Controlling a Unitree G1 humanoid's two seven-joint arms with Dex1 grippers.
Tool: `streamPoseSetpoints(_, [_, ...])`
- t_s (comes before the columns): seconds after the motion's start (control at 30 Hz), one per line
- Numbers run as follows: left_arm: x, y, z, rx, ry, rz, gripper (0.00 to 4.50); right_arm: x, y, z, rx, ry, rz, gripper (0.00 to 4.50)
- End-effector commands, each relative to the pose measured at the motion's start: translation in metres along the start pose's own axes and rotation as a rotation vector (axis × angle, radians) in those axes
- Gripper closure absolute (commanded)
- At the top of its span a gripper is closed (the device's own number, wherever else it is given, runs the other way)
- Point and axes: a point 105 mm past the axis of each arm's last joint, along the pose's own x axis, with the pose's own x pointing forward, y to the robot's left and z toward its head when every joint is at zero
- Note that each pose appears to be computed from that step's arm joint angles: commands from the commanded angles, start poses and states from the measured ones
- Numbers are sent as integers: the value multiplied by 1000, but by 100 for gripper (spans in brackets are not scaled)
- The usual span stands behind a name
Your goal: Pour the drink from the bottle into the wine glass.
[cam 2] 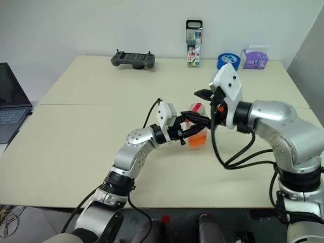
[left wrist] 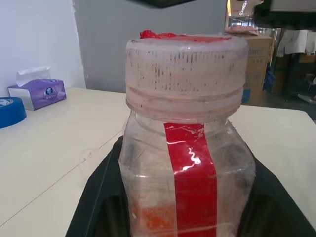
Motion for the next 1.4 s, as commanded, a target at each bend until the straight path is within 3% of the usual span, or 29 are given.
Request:
streamPoseSetpoints(0.03, [7,-1,21,43,-67,-28,266,-5,-8,10,-11,-36,-240,63])
streamPoseSetpoints(0.27, [6,-1,21,25,-78,-33,266,-9,-7,-9,64,42,-492,63])
streamPoseSetpoints(0.63, [10,-2,22,20,-83,-45,266,10,4,-14,197,30,-631,63])
streamPoseSetpoints(0.93, [10,-2,22,24,-79,-47,266,2,-18,-17,214,36,-816,63])
streamPoseSetpoints(1.23, [9,-1,21,30,-74,-45,266,2,1,-4,196,-26,-731,63])
streamPoseSetpoints(1.4, [8,2,20,30,-69,-36,266,-3,15,-10,196,-1,-730,63])
